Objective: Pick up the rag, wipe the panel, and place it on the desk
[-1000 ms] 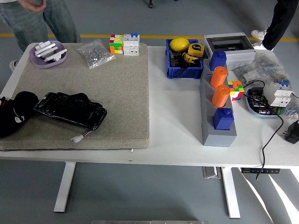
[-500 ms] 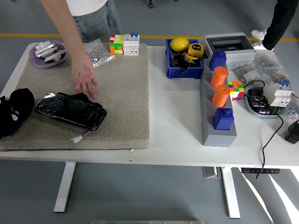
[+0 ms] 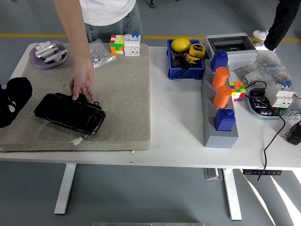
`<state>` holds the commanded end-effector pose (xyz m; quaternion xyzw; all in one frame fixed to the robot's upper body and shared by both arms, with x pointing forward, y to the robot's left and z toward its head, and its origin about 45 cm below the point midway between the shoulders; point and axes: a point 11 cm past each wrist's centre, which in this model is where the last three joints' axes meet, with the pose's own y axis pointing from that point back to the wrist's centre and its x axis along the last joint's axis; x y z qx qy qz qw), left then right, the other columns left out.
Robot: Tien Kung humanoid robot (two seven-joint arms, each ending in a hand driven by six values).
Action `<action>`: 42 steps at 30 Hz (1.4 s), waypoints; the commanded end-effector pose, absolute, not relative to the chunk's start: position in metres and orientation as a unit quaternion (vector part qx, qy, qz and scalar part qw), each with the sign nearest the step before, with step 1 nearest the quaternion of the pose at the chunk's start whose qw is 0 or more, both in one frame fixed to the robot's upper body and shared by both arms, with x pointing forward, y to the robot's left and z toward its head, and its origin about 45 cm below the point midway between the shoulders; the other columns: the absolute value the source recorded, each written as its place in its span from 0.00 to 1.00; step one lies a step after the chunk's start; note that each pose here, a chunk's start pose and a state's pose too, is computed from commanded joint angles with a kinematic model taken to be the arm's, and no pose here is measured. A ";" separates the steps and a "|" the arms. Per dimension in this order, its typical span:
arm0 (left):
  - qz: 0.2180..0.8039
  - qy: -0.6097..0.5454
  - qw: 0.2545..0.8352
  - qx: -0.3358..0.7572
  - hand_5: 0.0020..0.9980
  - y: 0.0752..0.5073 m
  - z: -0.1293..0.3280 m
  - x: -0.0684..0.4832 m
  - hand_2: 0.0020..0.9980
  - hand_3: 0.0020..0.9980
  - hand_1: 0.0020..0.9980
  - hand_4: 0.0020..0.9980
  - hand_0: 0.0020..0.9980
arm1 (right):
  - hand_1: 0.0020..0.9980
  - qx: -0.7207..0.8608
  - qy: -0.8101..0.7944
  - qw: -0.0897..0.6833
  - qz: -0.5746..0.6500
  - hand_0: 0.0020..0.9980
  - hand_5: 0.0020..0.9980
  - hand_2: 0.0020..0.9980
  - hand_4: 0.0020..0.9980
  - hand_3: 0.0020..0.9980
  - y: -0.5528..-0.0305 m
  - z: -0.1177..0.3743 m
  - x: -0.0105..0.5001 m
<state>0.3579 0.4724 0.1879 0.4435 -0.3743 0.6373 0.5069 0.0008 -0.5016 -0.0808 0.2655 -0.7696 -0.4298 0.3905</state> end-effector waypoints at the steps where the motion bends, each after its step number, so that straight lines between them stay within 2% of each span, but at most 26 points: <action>1: 0.635 -0.379 0.508 0.441 0.00 0.469 0.190 0.359 0.59 0.36 0.19 0.00 0.30 | 0.62 0.265 -0.770 0.390 -0.430 0.77 0.47 0.67 0.98 0.57 -0.502 -0.081 0.001; 10: 0.615 -0.392 0.522 0.443 0.00 0.452 0.187 0.363 0.59 0.36 0.18 0.00 0.30 | 0.62 0.269 -0.772 0.386 -0.428 0.77 0.47 0.67 0.98 0.57 -0.500 -0.081 0.007; 31: 0.627 -0.362 0.542 0.427 0.00 0.434 0.160 0.349 0.58 0.36 0.17 0.00 0.29 | 0.62 0.270 -0.773 0.383 -0.428 0.78 0.48 0.67 0.99 0.57 -0.500 -0.081 0.006; 42: 0.619 -0.369 0.566 0.400 0.00 0.404 0.159 0.352 0.57 0.37 0.17 0.00 0.27 | 0.62 0.270 -0.773 0.383 -0.428 0.78 0.48 0.67 0.99 0.57 -0.500 -0.081 0.006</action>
